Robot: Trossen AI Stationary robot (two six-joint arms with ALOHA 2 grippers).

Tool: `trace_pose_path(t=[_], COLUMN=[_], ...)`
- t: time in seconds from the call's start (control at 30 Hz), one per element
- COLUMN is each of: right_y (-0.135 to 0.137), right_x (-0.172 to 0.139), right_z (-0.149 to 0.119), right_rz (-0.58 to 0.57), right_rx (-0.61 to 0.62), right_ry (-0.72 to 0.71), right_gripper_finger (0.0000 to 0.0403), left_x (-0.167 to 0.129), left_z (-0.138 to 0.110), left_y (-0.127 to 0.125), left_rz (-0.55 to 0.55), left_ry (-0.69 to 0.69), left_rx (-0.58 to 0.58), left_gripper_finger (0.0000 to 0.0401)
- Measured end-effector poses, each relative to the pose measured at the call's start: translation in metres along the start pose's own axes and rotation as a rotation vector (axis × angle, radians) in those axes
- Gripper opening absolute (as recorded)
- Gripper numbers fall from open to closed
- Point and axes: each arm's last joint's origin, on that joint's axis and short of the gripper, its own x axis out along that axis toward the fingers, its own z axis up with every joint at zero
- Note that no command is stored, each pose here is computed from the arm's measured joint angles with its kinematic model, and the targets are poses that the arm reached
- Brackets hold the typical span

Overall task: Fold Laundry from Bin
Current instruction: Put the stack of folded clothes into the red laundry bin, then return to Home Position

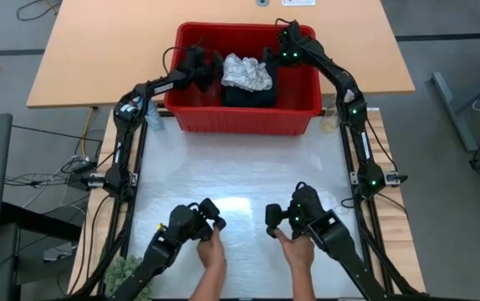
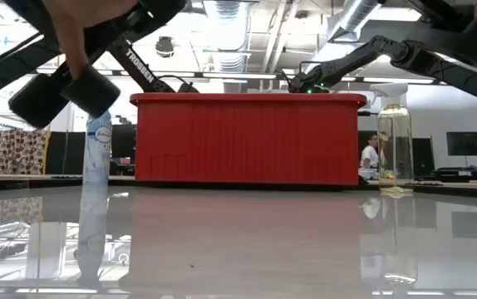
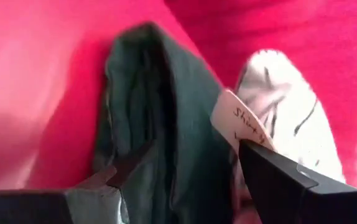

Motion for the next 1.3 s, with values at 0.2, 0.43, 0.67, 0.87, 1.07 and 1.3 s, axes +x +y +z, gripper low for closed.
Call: trace_pose_path(t=[0.2,0.43,0.67,0.87,1.07,1.3], right_y=[0.0,0.001,0.014,0.04,0.066,0.09], right_x=[0.0,-0.011,-0.051,-0.104,-0.183,-0.294], right_z=[0.0,0.005,0.028,0.041,0.046,0.034], right_rz=[-0.003,0.012,0.075,0.251,0.408,0.641], right_rx=[-0.015,-0.027,-0.128,-0.313,-0.469,-0.608], right_ry=[0.0,-0.016,-0.167,-0.263,-0.365,-0.466], right_gripper_finger=[0.0354,0.0354,0.0354,0.0354,0.0354,0.0354], left_x=[-0.004,-0.015,-0.025,-0.043,-0.082,-0.155], left_z=[0.01,0.027,0.035,0.039,0.044,0.033], left_y=[-0.022,-0.05,-0.079,-0.121,-0.178,-0.228], left_rz=[-0.038,-0.066,-0.157,-0.369,-0.65,-1.019], left_ry=[-0.098,-0.136,-0.169,-0.103,-0.01,0.115], left_rx=[0.018,0.055,0.064,0.135,0.286,0.573], left_gripper_finger=[0.0213,0.0213,0.0213,0.0213,0.0213,0.0213])
